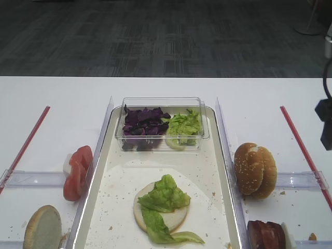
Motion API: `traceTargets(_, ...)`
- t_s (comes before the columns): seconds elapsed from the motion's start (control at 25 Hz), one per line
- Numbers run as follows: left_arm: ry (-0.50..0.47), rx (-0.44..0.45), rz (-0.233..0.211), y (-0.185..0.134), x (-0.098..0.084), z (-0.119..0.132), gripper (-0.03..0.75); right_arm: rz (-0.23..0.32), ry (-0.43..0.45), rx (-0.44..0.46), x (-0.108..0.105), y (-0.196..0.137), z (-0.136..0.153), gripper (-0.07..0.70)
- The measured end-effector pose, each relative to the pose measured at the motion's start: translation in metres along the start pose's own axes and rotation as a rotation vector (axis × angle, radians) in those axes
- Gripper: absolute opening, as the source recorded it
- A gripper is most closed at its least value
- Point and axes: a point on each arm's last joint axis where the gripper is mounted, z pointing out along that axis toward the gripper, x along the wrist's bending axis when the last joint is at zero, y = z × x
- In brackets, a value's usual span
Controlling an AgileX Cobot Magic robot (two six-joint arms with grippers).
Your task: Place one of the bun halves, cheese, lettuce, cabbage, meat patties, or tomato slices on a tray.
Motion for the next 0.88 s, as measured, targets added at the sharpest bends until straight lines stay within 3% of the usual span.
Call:
traceTargets(0.4,0.0,0.0,0.0,0.0,0.0,0.0,0.49,0.022,-0.023,-0.163,0.003,-0.094,-0.009,0.572)
traceTargets(0.88,0.0,0.0,0.0,0.0,0.0,0.0,0.49,0.05,-0.077,-0.51,0.006,-0.187,-0.05,0.572)
